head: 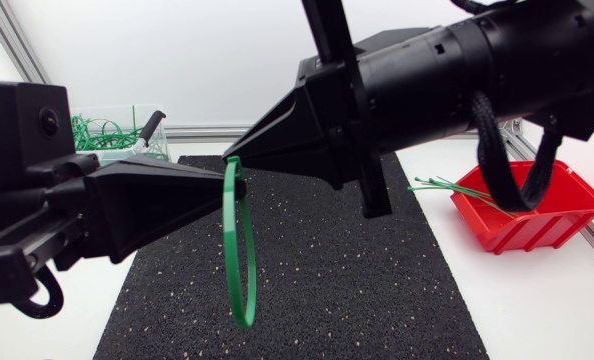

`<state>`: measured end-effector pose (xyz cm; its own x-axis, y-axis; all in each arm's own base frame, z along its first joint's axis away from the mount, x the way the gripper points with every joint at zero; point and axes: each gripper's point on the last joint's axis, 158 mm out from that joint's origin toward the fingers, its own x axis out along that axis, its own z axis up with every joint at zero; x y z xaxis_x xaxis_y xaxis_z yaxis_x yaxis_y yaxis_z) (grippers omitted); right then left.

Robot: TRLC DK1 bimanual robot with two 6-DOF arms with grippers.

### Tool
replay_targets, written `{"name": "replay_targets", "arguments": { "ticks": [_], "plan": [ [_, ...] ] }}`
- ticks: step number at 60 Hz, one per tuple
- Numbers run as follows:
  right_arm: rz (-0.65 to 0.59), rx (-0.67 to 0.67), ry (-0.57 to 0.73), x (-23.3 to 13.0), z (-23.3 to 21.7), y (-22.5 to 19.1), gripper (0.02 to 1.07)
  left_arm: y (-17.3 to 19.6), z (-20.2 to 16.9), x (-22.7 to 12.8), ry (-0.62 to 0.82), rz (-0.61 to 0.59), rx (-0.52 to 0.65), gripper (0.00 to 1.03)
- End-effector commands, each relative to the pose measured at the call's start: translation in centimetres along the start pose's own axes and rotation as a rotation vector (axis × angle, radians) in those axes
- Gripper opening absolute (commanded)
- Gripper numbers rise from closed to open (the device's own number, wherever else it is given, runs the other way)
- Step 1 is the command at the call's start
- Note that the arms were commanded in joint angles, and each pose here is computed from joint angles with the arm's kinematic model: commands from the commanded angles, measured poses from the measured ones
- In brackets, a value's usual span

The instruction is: Take a green cable tie from the red box, thread the tail through the head to close it, then place it in the transparent bin on the left.

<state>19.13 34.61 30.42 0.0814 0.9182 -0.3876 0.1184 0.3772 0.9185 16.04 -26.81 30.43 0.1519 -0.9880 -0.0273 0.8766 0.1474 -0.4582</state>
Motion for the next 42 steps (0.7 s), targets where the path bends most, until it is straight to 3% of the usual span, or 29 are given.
{"name": "replay_targets", "arguments": {
  "ticks": [1, 17, 30, 32, 36, 38, 42],
  "plan": [
    [-0.054, 0.051, -0.048, 1.5, 2.7, -2.6, 0.08, -2.9, 0.4, -0.3, 0.003, -0.081, 0.057, 0.04],
    [-0.093, 0.083, -0.050, 2.7, 3.5, -4.9, 0.08, -3.7, 0.7, -0.4, -0.002, -0.090, 0.067, 0.04],
    [-0.036, 0.026, -0.052, 0.9, 1.7, -2.3, 0.08, -1.4, 0.6, -0.4, -0.002, -0.033, 0.054, 0.04],
    [-0.032, 0.011, -0.044, 0.7, 1.3, -2.0, 0.18, -1.2, 0.6, -0.4, -0.002, -0.028, 0.052, 0.04],
    [-0.035, -0.038, -0.021, 0.6, 0.1, -1.7, 0.57, -0.7, 0.8, -0.6, -0.006, -0.009, 0.049, 0.04],
    [-0.038, -0.063, -0.014, 0.5, -0.3, -1.6, 0.70, -0.3, 0.9, -0.7, -0.008, 0.001, 0.049, 0.04],
    [-0.053, -0.090, -0.019, 0.3, -0.4, -1.9, 0.78, 0.1, 1.1, -0.7, -0.010, 0.014, 0.048, 0.04]
  ]
}}
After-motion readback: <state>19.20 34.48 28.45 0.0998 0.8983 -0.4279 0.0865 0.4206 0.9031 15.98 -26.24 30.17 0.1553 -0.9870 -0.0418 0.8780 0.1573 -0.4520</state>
